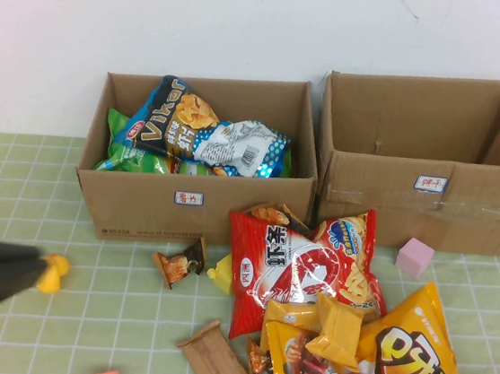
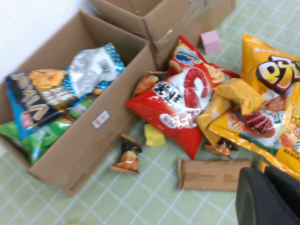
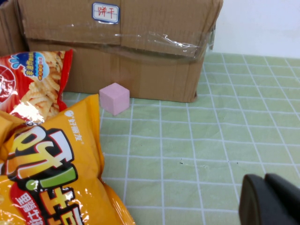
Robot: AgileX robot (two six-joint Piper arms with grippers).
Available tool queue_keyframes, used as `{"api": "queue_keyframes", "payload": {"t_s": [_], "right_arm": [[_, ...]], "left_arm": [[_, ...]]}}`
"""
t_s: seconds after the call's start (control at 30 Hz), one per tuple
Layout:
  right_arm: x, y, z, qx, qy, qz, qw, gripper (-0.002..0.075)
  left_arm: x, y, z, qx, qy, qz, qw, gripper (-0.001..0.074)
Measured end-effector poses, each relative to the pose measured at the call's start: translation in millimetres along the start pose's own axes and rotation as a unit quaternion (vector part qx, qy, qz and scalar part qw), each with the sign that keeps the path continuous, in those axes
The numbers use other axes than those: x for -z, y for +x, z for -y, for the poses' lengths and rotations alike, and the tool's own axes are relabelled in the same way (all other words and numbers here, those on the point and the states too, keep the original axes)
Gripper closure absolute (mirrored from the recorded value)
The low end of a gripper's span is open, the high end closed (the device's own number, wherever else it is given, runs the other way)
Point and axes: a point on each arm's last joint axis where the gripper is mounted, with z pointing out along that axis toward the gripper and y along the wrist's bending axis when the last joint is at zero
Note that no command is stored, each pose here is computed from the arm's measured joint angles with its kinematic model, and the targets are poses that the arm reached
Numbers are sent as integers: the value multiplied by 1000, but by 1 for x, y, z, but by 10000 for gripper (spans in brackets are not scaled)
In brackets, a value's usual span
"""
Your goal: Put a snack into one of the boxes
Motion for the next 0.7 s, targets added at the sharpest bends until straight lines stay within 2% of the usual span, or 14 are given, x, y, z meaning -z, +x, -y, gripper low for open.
{"api": "queue_keyframes", "payload": {"t_s": [0.17, 0.3, 0.43, 0.53, 0.7], "right_arm": [[0, 0, 0, 0, 0, 0, 1000, 728], [0, 0, 0, 0, 0, 0, 1000, 728], [0, 0, 0, 0, 0, 0, 1000, 728], [0, 0, 0, 0, 1, 0, 1000, 728], [0, 0, 0, 0, 1, 0, 1000, 728]], "left_arm": [[28, 14, -6, -2, -29, 9, 1000, 736], [36, 23, -12, 37, -67, 16, 997, 736], [20, 44, -13, 42, -103, 32, 993, 736], [3, 66, -12, 56, -128, 75, 987, 736], [-23, 111, -10, 125, -181, 166, 961, 736]]}}
